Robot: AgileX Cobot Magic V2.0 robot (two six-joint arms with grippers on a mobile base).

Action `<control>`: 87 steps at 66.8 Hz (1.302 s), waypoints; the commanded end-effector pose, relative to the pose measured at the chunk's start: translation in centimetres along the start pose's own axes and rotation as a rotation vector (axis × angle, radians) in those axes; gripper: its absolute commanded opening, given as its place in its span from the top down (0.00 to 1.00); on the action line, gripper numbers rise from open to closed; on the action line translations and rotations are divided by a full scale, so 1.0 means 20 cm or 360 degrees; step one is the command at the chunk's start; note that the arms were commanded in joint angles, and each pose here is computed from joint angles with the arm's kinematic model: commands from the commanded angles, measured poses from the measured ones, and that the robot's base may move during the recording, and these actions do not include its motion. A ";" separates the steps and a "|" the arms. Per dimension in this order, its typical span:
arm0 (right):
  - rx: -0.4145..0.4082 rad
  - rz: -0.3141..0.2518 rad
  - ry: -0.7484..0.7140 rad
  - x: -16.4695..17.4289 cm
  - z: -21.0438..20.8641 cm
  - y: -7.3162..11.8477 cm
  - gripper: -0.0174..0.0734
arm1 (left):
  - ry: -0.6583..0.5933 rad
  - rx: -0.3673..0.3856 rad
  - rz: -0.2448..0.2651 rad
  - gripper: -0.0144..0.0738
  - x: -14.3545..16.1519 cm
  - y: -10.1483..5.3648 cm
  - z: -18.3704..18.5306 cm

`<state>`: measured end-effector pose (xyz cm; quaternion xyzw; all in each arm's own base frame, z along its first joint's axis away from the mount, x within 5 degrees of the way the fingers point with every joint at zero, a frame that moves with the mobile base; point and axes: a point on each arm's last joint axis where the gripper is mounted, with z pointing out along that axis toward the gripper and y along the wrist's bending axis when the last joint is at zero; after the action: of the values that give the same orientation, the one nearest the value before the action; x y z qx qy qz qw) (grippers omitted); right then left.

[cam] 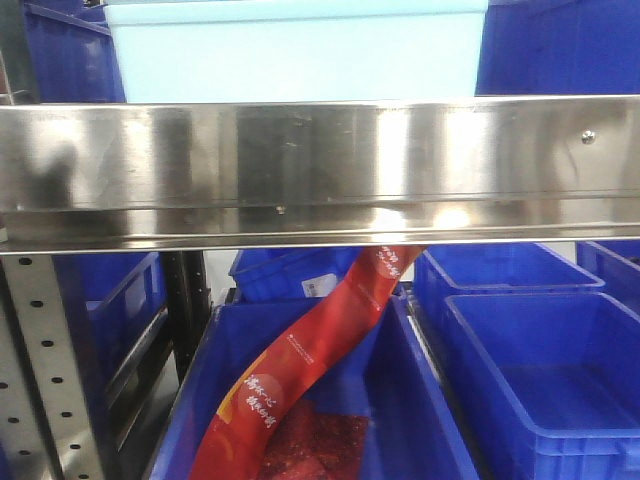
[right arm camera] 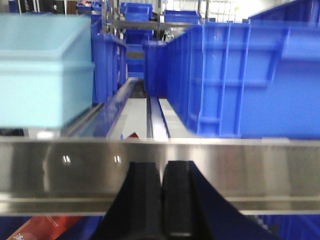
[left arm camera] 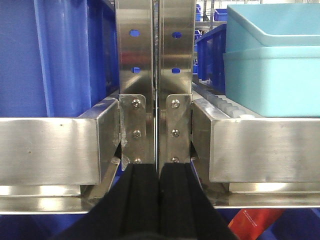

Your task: Move two blue bins to right shelf middle

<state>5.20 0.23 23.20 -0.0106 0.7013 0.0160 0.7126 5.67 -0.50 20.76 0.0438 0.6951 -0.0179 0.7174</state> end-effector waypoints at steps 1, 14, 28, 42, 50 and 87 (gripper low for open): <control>0.0020 0.0001 -0.0079 0.08 0.02 -0.01 0.99 | -0.0042 -0.0006 -0.0016 0.96 -0.01 0.00 0.00; 0.0022 -0.0005 -0.0008 0.12 0.02 -0.01 0.99 | -0.0042 -0.0006 -0.0016 0.96 -0.01 0.00 0.00; 0.0022 -0.0005 -0.0001 0.13 0.02 -0.01 0.99 | -0.0042 -0.0006 -0.0016 0.96 -0.01 0.00 0.00; 0.0022 -0.0005 -0.0001 0.13 0.02 -0.01 0.99 | -0.0042 -0.0006 -0.0016 0.96 -0.01 0.00 0.00; 0.0022 -0.0005 -0.0001 0.13 0.02 -0.01 0.99 | -0.0042 -0.0006 -0.0016 0.96 -0.01 0.00 0.00; 0.0022 -0.0005 -0.0001 0.13 0.02 -0.01 0.99 | -0.0042 -0.0006 -0.0016 0.96 -0.01 0.00 0.00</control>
<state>5.67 0.19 20.55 -0.0055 0.7064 0.0155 0.7076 5.67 -0.50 20.78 0.0432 0.6942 -0.0186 0.7182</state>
